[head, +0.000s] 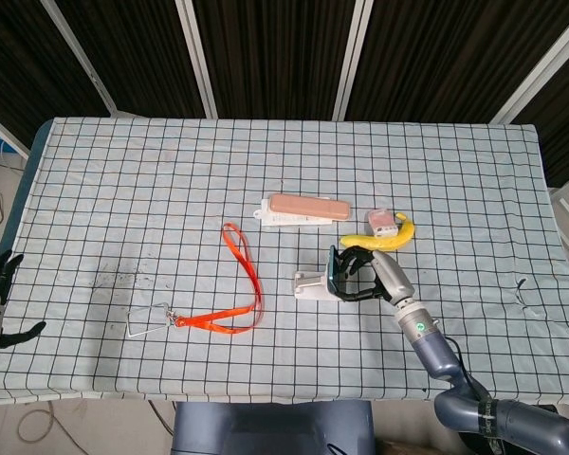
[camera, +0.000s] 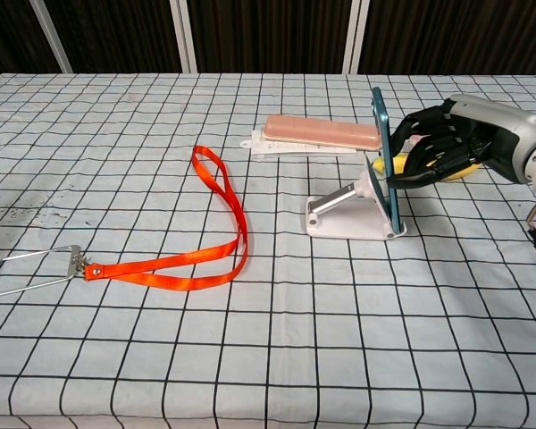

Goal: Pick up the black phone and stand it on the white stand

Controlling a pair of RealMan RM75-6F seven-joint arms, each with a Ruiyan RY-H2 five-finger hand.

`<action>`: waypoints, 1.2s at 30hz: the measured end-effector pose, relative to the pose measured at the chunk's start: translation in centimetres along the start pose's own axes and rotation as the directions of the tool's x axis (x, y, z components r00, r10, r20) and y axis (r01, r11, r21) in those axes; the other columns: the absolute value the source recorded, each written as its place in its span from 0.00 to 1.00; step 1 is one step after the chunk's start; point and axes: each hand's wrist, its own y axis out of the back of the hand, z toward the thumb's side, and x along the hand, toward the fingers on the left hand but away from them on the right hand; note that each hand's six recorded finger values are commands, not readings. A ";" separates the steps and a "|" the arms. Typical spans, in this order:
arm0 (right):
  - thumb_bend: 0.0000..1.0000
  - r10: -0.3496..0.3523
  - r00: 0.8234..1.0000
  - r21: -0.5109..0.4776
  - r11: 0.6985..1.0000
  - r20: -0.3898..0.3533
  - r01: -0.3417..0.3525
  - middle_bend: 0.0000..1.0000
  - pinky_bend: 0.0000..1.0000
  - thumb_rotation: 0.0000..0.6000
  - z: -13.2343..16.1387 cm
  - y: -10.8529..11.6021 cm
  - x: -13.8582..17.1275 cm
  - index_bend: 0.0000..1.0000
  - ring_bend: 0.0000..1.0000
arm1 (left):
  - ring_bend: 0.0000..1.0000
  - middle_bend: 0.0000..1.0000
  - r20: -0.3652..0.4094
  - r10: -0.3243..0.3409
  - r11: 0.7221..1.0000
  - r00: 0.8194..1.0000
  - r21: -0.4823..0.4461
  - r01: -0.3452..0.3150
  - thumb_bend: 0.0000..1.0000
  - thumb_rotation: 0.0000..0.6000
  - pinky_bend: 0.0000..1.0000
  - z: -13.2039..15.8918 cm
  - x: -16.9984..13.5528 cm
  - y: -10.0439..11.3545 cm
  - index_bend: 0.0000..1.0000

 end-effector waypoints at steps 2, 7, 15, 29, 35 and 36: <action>0.39 -0.002 1.000 0.002 1.000 -0.001 0.002 0.56 0.35 1.00 0.0 0.0 0.0 0.56 0.48 | 0.00 0.00 0.000 0.000 1.000 1.000 -0.001 0.000 0.00 1.00 0.00 0.0 0.0 0.0 0.00; 0.29 -0.005 1.000 0.007 1.000 -0.003 0.005 0.50 0.29 1.00 0.0 0.0 -0.1 0.54 0.42 | 0.00 0.00 0.001 0.001 1.000 1.000 -0.001 -0.001 0.00 1.00 0.00 0.0 0.0 0.0 0.00; 0.07 0.019 1.000 0.046 0.999 0.012 -0.020 0.12 0.18 1.00 -0.3 -0.3 0.1 0.11 0.10 | 0.00 0.00 0.003 0.003 1.000 1.000 -0.004 -0.003 0.00 1.00 0.00 0.0 0.0 0.1 0.00; 0.00 0.039 0.999 0.111 0.993 0.028 -0.042 0.00 0.15 1.00 0.2 -0.6 0.7 0.00 0.00 | 0.00 0.00 0.007 0.006 1.000 1.000 -0.010 -0.006 0.00 1.00 0.00 0.1 -0.1 0.2 0.00; 0.00 0.028 0.999 0.194 0.980 0.038 -0.035 0.00 0.15 1.00 -0.1 0.8 1.9 0.00 0.00 | 0.00 0.00 0.011 0.012 1.000 1.000 -0.009 -0.011 0.00 1.00 0.00 0.1 -0.2 0.3 0.00; 0.00 0.023 0.999 0.212 0.977 0.041 -0.031 0.00 0.15 1.00 -0.3 1.2 2.2 0.00 0.00 | 0.00 0.00 0.011 0.011 1.000 1.000 -0.010 -0.011 0.00 1.00 0.00 0.1 -0.2 0.3 0.00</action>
